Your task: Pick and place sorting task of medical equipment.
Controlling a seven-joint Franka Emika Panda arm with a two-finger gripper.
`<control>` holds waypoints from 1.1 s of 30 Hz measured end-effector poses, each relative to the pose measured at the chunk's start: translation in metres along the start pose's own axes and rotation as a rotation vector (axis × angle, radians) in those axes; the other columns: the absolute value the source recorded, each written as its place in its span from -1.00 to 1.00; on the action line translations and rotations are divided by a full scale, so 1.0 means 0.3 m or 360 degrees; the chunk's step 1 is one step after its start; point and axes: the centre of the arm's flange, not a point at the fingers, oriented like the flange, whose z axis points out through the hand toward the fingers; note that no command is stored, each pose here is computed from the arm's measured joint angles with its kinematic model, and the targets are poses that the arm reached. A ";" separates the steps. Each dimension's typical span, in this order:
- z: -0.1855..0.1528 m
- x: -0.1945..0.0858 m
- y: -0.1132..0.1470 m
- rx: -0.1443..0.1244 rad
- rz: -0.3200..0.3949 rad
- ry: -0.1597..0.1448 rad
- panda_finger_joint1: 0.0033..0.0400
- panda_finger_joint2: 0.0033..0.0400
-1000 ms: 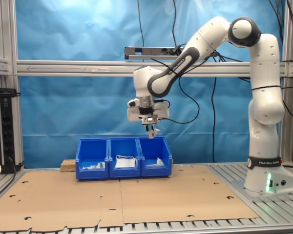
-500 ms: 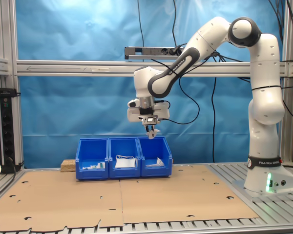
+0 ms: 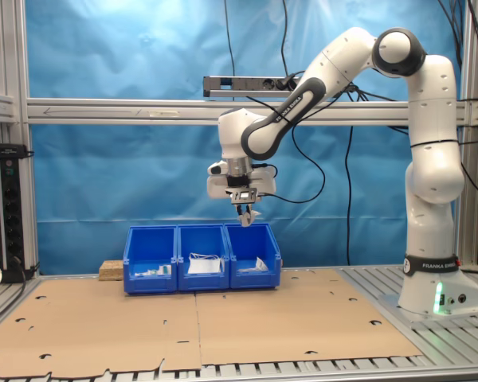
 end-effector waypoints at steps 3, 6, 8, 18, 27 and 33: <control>-0.001 0.000 0.000 -0.0002 0.0000 0.0002 -0.77 -0.77; -0.001 0.001 0.001 -0.0003 0.0000 0.0003 -0.77 -0.77; -0.001 0.001 0.001 -0.0003 0.0000 0.0004 -0.77 -0.77; -0.001 0.001 0.001 -0.0004 0.0000 0.0005 0.33 0.33; -0.008 0.013 -0.009 -0.0009 -0.0014 0.0009 0.80 0.80; -0.058 0.057 -0.052 -0.0042 -0.0071 0.0041 0.96 0.96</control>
